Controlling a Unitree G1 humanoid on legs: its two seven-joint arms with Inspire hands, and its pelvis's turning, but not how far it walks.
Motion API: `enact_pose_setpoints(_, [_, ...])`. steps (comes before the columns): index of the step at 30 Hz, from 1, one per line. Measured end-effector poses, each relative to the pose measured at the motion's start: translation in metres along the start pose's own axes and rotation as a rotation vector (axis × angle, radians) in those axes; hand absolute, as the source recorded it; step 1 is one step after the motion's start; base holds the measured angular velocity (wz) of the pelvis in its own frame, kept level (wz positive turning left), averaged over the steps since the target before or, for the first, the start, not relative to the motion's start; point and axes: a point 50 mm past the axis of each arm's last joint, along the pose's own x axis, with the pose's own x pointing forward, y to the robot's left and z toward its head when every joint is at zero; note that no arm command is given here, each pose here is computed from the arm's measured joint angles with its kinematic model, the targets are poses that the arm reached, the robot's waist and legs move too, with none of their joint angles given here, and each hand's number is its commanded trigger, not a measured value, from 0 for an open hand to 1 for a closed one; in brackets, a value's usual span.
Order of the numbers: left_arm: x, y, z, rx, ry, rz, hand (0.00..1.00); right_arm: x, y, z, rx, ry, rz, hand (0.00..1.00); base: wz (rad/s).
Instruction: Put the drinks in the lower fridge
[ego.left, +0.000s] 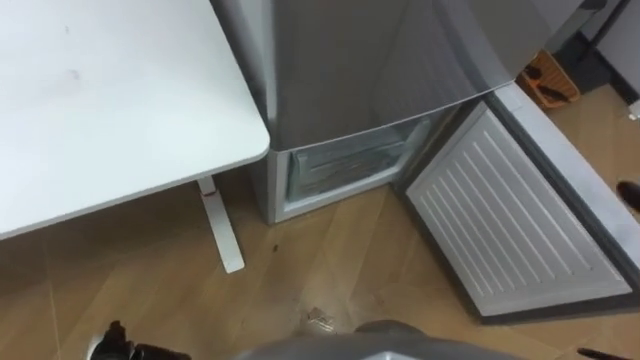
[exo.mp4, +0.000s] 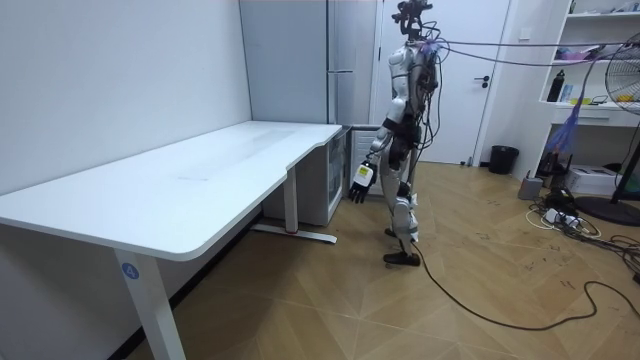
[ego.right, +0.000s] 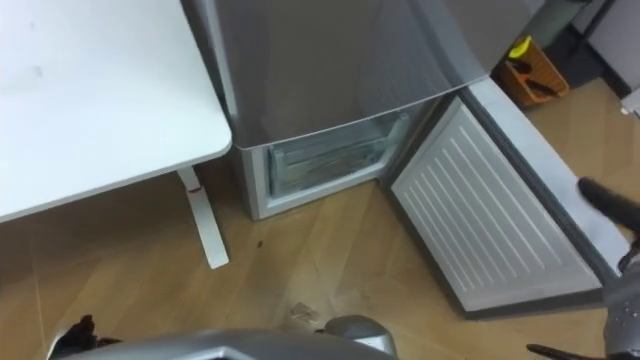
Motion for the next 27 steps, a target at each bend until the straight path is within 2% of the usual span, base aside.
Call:
enact_pose_setpoints(7, [-0.004, -0.002, -0.019, 0.037, 0.048, 0.011, 0.00, -0.013, 0.014, 0.019, -0.001, -0.107, 0.077, 0.00, 0.08])
enact_pose_setpoints(11, [-0.004, -0.003, -0.019, 0.050, 0.046, 0.010, 0.00, -0.013, 0.016, 0.023, -0.034, -0.131, 0.078, 0.00, 0.06])
enact_pose_setpoints(18, [-0.004, -0.003, -0.020, 0.053, 0.045, 0.010, 0.00, -0.013, 0.016, 0.024, -0.075, -0.147, 0.076, 0.00, 0.00])
enact_pose_setpoints(27, [-0.005, -0.003, -0.023, 0.052, 0.054, 0.011, 0.00, 0.000, 0.011, 0.022, -0.083, -0.103, 0.062, 0.00, 0.00])
